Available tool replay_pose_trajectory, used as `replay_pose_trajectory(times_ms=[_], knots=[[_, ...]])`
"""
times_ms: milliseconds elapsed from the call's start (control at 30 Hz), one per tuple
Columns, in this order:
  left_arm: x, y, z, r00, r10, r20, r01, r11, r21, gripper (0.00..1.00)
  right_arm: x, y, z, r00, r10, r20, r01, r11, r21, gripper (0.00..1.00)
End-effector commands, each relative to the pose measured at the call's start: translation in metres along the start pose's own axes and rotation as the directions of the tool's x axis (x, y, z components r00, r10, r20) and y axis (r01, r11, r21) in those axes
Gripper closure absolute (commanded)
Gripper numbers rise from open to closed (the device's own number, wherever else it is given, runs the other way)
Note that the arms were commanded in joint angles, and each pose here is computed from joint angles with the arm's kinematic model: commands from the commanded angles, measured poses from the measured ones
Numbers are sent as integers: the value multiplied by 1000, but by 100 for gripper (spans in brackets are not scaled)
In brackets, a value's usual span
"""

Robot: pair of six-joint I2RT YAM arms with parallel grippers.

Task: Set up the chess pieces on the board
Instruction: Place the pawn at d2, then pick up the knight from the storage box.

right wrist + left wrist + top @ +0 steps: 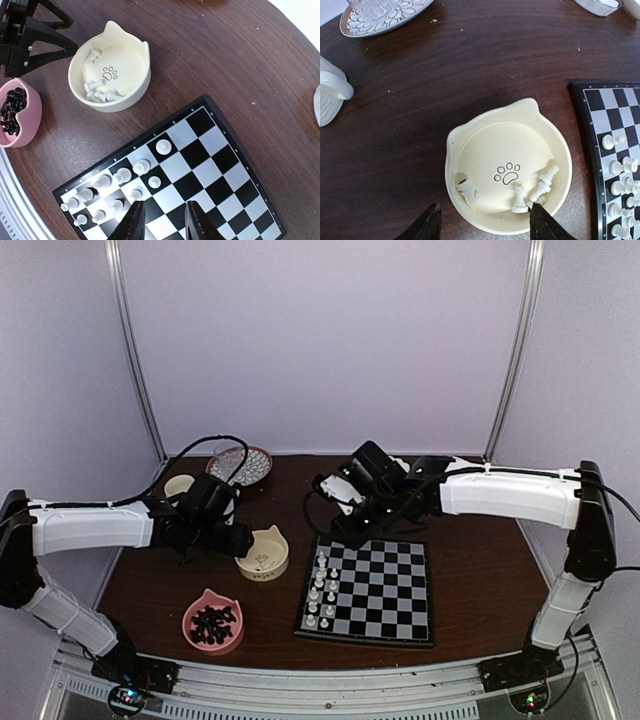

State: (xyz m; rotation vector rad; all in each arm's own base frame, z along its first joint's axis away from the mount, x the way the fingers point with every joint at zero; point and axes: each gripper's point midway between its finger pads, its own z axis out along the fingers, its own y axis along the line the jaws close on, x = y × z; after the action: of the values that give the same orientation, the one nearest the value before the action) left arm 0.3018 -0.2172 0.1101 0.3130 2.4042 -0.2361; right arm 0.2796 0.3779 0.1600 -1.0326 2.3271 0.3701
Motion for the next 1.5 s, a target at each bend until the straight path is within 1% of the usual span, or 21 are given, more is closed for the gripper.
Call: replay_pose_trajectory(times_ms=[0,133,200,267,333,433,533,833,1067,1300,1467], knots=[[1,-4,6,997,-17,-80,17,1000,-5,40,-2,-27,-11,991,1,131,-18,991,131,69],[11,-5,16,985,-43,-165,38,999,-34,43,8,-41,-14,971,33,235,-76,981,179,69],[17,-9,21,978,-49,-205,45,999,-23,49,13,-46,-12,963,42,267,-96,977,192,69],[21,-12,25,972,-62,-229,60,998,-17,53,19,-51,-9,962,44,268,-105,971,216,70],[25,-12,29,966,-72,-250,67,997,-28,52,23,-54,-6,962,47,270,-112,967,229,70],[30,-8,37,955,-89,-282,72,995,-72,50,27,-50,1,960,50,277,-109,973,205,71],[32,-4,43,952,-107,-288,79,991,-108,51,28,-49,4,960,51,274,-110,973,204,71],[33,8,56,955,-103,-277,50,980,-192,54,26,-48,2,956,50,291,-110,975,194,71],[35,27,58,950,-148,-274,54,945,-324,56,25,-47,1,954,50,295,-109,977,185,71],[45,24,70,936,-160,-313,53,944,-325,57,24,-47,-2,952,50,303,-110,977,183,71],[50,22,76,930,-165,-329,54,945,-322,63,24,-46,-3,951,49,307,-109,977,181,71]])
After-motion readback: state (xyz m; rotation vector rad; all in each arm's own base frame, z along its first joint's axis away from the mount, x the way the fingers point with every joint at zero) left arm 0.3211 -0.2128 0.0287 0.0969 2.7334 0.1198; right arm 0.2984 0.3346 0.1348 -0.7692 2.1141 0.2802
